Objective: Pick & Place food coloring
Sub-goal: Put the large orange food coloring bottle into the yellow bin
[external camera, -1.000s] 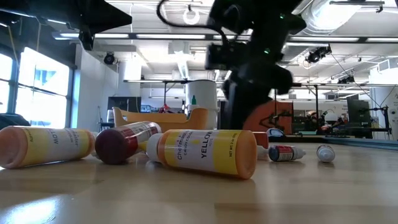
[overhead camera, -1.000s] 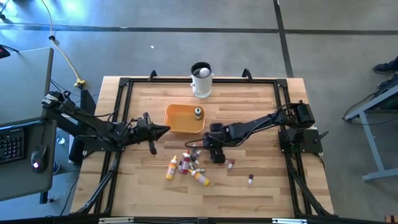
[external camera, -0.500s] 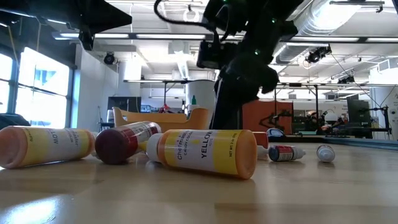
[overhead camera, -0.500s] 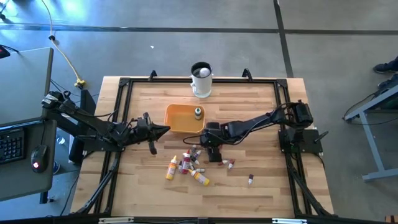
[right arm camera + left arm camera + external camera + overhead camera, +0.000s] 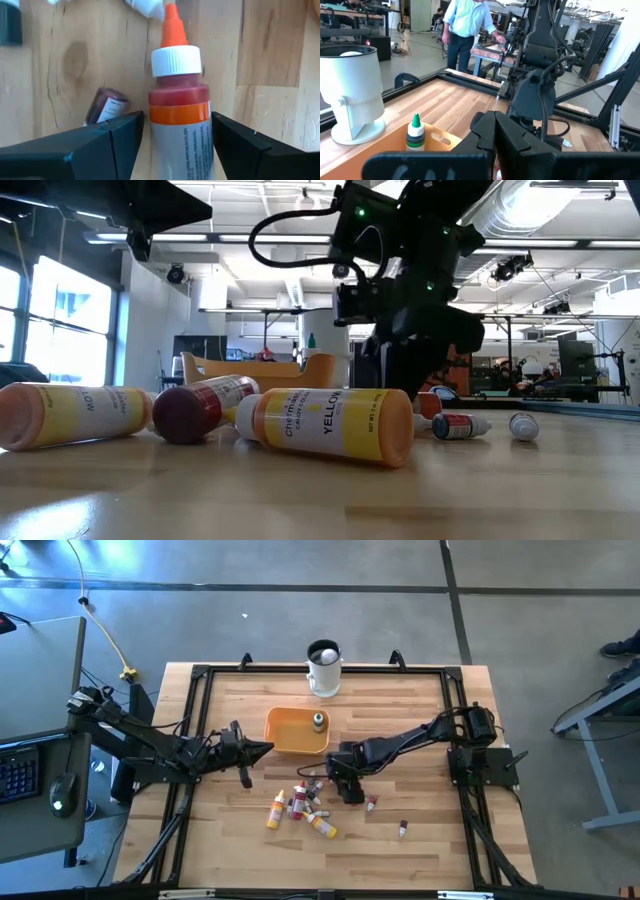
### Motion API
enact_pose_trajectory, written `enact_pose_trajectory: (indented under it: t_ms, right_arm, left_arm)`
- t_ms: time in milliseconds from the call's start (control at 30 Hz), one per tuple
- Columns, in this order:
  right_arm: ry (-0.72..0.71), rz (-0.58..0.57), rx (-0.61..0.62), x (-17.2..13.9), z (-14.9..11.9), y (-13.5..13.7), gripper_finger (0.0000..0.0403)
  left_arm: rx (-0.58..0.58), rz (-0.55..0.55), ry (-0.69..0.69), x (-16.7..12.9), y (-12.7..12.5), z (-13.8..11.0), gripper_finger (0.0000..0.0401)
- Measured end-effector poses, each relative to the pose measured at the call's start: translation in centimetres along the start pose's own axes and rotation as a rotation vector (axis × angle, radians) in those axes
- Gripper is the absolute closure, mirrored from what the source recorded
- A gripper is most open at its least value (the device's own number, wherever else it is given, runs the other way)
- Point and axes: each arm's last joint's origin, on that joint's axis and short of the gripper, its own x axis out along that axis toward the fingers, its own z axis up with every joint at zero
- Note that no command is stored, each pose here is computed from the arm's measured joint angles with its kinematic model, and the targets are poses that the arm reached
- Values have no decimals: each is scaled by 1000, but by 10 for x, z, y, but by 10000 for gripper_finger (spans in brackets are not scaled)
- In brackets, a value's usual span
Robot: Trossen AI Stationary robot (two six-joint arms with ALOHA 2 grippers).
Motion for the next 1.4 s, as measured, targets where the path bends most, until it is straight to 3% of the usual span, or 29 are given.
enact_pose_trajectory:
  t_ms: [367, 533, 700, 1133, 1400]
  right_arm:
    - [-161, -14, -100, -2, 15, 1, 183]
    - [-173, -32, -125, -2, 16, -2, 183]
    - [-174, 24, -116, -2, 17, -4, 186]
    - [-165, 23, -123, -1, 16, -4, 294]
    - [-177, 79, -89, -9, 20, 8, 289]
  left_arm:
    - [0, 0, 0, 0, 0, 0, 401]
    - [0, 0, 0, 0, 0, 0, 401]
    - [0, 0, 0, 0, 0, 0, 401]
    - [0, 0, 0, 0, 0, 0, 401]
    - [0, 0, 0, 0, 0, 0, 401]
